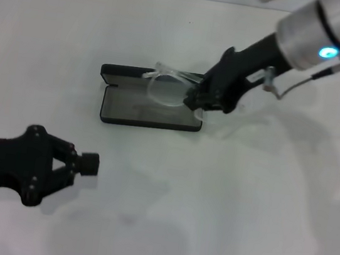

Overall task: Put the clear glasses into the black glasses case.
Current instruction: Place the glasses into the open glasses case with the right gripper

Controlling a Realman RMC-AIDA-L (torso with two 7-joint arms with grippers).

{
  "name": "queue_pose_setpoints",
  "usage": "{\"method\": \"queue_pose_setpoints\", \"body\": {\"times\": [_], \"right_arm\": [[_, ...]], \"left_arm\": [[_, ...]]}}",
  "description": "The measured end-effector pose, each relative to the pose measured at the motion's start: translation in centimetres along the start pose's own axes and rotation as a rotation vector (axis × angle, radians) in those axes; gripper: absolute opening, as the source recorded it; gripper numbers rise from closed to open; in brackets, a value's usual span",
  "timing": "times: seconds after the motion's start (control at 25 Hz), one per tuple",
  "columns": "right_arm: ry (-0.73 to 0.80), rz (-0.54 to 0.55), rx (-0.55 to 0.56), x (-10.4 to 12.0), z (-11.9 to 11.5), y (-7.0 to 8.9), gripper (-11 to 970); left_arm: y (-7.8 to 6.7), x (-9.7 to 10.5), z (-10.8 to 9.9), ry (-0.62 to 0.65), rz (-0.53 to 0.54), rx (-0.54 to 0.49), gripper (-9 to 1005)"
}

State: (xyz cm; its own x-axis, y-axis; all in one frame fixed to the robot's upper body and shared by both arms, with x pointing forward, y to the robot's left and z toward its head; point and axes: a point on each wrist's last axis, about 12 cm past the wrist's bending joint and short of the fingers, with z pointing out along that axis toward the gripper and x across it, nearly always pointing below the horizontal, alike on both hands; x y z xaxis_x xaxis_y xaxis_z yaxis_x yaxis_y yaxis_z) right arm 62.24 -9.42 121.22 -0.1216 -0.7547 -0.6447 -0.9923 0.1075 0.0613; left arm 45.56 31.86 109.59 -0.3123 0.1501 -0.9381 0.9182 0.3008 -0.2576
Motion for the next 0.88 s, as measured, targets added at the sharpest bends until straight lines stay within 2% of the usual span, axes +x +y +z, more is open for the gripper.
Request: {"method": "queue_pose_setpoints", "body": {"times": [0.08, 0.32, 0.68, 0.88], "right_arm": [[0.060, -0.024, 0.020, -1.6, 0.8, 0.0, 130], [0.159, -0.037, 0.040, -3.0, 2.2, -0.1, 134], [0.190, -0.050, 0.124, -3.0, 4.6, -0.2, 140], [0.188, -0.050, 0.125, -2.8, 5.5, 0.2, 144]], "left_arm": [[0.0, 0.1, 0.2, 0.014, -0.004, 0.006, 40], [-0.2, 0.5, 0.4, 0.041, -0.019, 0.016, 40], [-0.3, 0.7, 0.1, 0.045, -0.026, 0.015, 40], [-0.1, 0.4, 0.2, 0.044, -0.016, 0.019, 40]]}}
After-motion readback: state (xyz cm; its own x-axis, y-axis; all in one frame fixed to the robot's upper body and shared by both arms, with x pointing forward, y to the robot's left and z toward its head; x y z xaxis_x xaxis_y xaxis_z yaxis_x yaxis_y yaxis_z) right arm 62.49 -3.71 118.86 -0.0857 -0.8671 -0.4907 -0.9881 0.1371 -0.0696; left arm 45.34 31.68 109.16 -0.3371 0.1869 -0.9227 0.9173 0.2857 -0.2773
